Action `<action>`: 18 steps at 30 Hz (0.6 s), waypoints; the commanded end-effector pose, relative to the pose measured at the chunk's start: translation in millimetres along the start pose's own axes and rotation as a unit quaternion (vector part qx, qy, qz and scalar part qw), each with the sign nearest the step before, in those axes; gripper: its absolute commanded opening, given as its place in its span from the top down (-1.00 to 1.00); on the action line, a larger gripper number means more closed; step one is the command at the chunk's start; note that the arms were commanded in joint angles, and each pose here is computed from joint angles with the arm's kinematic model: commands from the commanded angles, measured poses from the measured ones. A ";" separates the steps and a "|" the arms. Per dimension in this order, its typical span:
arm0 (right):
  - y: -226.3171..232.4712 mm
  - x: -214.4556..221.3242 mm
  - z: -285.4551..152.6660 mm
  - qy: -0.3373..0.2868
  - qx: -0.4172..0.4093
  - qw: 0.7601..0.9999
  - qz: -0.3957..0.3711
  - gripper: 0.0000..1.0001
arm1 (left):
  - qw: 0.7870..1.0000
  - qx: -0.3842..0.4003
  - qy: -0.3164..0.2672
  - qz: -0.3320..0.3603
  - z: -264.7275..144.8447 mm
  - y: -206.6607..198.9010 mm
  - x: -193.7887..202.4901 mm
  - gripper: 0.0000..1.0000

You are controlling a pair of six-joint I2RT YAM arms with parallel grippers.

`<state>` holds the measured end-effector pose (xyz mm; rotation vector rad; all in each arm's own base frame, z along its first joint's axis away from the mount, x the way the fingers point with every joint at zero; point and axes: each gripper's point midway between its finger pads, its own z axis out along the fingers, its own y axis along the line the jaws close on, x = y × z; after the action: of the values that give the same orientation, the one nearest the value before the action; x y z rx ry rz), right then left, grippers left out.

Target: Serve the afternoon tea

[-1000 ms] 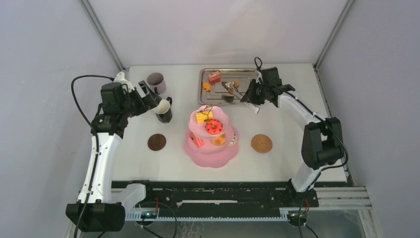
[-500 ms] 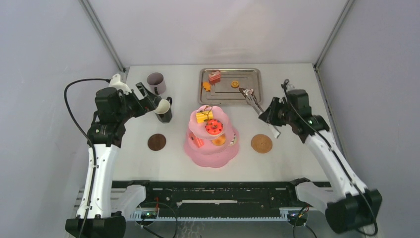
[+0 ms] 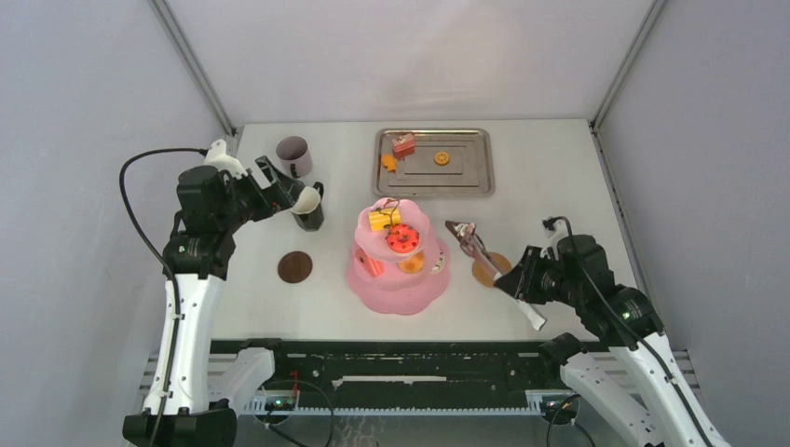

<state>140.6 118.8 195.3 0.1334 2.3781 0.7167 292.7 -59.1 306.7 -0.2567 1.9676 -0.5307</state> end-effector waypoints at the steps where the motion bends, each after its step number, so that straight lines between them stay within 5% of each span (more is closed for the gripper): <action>1: -1.1 23.0 0.7 0.027 0.009 0.999 0.035 1.00 | 0.999 0.015 -0.024 0.021 -11.9 -9.1 -9.8 -0.92; 18: 10.8 60.0 -3.3 0.100 -0.020 0.995 0.003 1.00 | 0.999 0.023 -0.030 0.024 -19.7 -12.5 -8.6 -0.92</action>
<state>88.8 133.0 160.3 0.0788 2.5799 0.7581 279.9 -59.0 319.1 -0.2347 1.9247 -0.5263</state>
